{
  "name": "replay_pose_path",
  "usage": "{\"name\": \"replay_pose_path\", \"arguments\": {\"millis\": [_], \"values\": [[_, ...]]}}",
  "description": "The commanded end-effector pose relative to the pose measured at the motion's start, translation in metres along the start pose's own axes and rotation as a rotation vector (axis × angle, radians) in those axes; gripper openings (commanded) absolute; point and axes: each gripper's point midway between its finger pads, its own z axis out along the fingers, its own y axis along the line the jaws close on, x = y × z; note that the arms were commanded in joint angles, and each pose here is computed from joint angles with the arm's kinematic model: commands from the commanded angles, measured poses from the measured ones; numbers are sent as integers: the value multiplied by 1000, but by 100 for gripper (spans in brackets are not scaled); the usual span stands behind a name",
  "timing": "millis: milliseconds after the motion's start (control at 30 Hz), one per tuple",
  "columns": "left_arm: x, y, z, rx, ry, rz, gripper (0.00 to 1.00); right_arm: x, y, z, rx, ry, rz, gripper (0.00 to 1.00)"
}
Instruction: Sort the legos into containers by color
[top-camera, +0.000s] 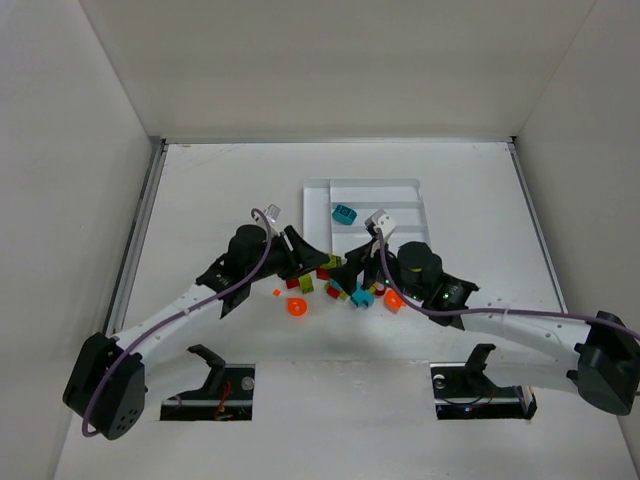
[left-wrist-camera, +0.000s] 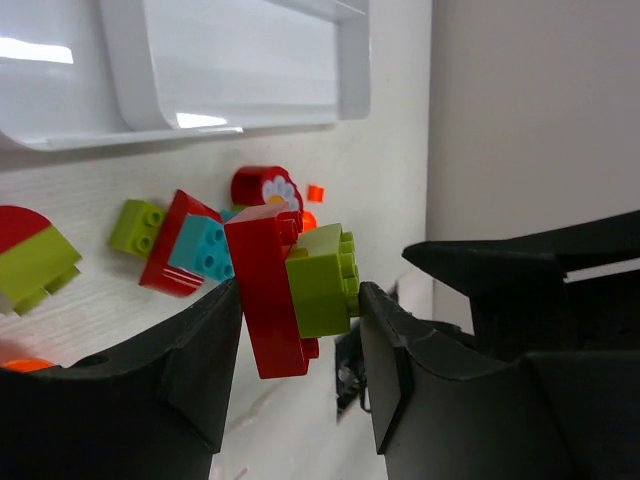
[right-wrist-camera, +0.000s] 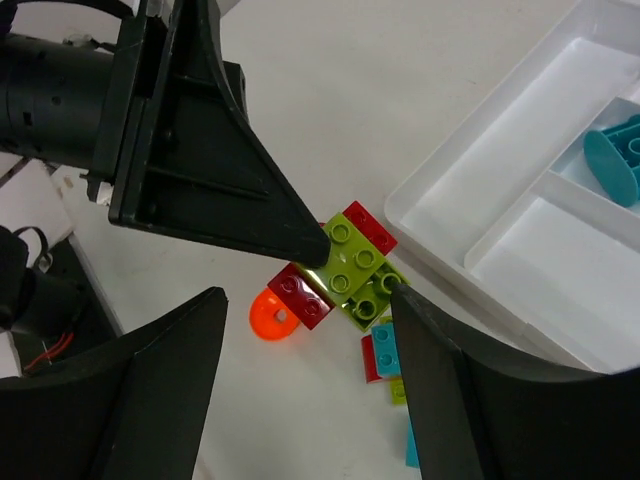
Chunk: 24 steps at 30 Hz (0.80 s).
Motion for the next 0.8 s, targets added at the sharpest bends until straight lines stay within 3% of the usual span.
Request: {"name": "replay_pose_path", "arguments": {"millis": [0, 267, 567, 767], "values": [[6, -30, -21, 135, 71, -47, 26, -14, 23, -4, -89, -29, -75, 74], [23, -23, -45, 186, 147, -129, 26, -3, 48, -10, -179, 14, -112, 77], [40, -25, -50, 209, 216, -145, 26, -4, 60, -14, -246, 10, -101, 67], [49, -28, -55, 226, 252, -137, 26, -4, 60, -13, -245, 8, -99, 69]]}}
